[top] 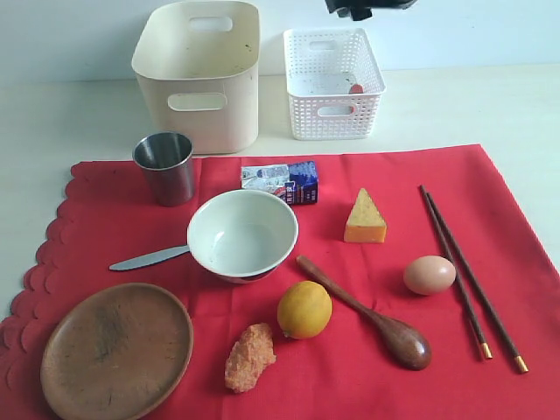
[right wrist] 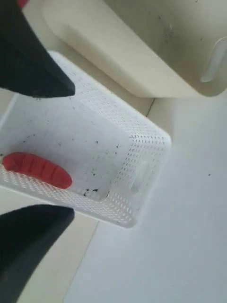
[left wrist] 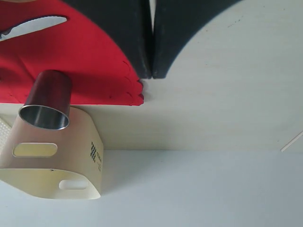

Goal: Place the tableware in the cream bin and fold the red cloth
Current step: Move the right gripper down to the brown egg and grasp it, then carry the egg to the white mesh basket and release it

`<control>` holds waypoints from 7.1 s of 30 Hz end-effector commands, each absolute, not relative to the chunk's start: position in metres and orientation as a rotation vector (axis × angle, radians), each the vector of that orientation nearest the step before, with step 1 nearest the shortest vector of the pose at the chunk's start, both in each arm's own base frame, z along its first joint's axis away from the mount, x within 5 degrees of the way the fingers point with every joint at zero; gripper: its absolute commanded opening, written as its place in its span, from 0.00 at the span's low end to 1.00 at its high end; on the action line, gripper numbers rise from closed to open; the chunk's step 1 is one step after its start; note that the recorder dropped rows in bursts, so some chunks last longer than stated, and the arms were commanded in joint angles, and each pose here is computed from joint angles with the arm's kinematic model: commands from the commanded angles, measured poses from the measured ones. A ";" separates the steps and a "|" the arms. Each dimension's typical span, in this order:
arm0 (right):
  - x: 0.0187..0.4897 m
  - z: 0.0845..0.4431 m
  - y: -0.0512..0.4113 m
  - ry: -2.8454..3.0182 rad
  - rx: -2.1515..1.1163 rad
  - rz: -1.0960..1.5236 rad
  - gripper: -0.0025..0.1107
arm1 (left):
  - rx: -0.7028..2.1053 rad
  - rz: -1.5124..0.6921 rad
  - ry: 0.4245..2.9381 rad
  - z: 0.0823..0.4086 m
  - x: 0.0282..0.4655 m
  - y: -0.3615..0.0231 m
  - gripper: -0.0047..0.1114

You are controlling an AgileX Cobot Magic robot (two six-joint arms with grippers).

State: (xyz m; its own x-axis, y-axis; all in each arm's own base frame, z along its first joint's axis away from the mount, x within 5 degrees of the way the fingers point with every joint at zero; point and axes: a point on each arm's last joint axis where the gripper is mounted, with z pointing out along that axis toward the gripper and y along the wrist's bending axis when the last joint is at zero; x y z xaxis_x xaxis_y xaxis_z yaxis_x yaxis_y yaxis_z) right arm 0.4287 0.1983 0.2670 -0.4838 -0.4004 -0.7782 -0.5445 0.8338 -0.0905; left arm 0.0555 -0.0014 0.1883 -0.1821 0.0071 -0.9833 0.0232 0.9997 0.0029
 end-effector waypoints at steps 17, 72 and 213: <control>0.325 0.275 0.152 2.261 -0.721 0.202 0.02 | 0.025 -0.019 1.739 0.190 0.055 -0.002 0.06; 0.217 0.131 0.141 2.391 -1.684 0.017 0.60 | 0.025 -0.019 1.739 0.190 0.055 -0.002 0.06; 0.325 0.293 0.181 2.058 -0.896 0.188 0.31 | 0.026 -0.018 1.739 0.190 0.055 -0.002 0.06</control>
State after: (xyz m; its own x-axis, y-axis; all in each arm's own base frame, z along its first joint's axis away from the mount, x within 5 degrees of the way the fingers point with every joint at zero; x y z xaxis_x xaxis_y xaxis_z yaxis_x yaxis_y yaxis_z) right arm 0.3395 0.1900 0.2915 -0.3711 -0.5317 -0.7613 -0.6636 0.7253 -0.1831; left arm 0.0555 -0.0014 0.1883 -0.1821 0.0071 -0.9833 0.0232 0.9997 0.0029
